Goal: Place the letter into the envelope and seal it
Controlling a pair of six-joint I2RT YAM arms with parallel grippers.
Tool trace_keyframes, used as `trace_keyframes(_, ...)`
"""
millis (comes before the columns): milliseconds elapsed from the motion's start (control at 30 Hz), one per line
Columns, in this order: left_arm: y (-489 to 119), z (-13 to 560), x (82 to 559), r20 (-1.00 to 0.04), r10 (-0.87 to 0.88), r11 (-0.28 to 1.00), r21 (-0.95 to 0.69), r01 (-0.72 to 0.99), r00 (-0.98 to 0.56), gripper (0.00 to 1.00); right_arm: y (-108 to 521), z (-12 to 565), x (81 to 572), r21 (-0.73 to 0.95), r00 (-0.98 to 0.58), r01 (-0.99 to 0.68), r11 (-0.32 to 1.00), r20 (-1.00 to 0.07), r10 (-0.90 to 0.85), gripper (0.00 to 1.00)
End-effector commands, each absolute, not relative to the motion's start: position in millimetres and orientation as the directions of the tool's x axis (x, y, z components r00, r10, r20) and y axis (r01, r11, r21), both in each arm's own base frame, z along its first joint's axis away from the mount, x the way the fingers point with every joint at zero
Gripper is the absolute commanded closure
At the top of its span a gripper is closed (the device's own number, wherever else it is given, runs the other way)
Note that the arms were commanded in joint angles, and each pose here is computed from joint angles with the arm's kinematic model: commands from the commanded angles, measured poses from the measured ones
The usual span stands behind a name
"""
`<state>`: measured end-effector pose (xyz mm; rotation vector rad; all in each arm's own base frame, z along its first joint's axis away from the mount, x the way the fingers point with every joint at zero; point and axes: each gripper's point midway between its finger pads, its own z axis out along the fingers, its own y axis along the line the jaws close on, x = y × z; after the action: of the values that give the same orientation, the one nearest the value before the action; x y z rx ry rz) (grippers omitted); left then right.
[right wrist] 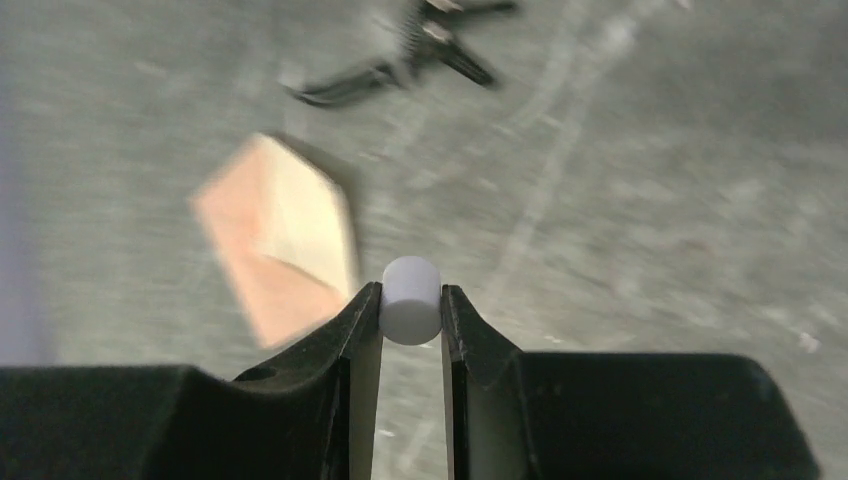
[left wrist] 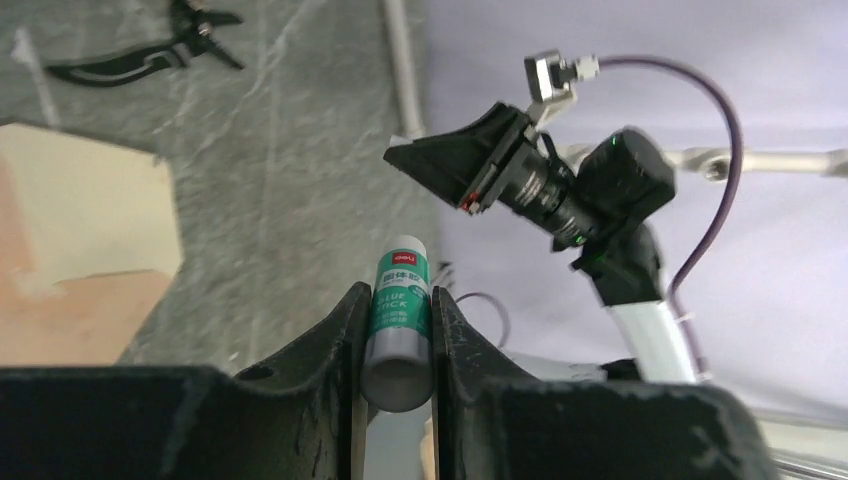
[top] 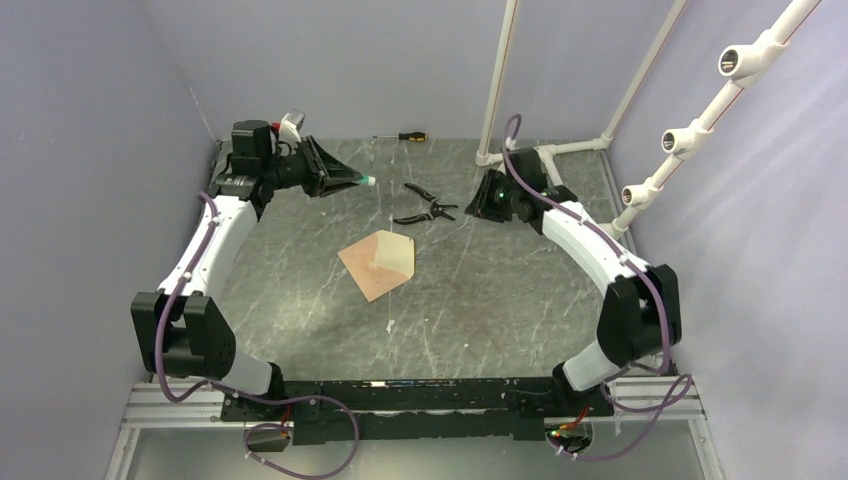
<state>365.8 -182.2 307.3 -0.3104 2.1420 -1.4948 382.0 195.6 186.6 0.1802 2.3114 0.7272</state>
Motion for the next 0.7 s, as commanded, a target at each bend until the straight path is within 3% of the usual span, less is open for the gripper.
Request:
trace_keyframes(0,-185,272,345,-0.340,-0.330,0.550,-0.827,0.113,-0.881,0.98,139,104,344,0.188,-0.892,0.009,0.982,-0.442,0.092,1.00)
trace_keyframes(233,-195,252,343,-0.339,-0.264,0.610,-0.784,0.116,-0.903,0.98,127,80,352,0.075,-0.908,0.017,0.997,-0.417,0.047,1.00)
trace_keyframes(667,-201,236,347,-0.312,-0.229,0.627,-0.772,0.106,-0.922,0.98,133,43,359,0.038,-0.937,-0.010,0.999,-0.349,0.004,0.88)
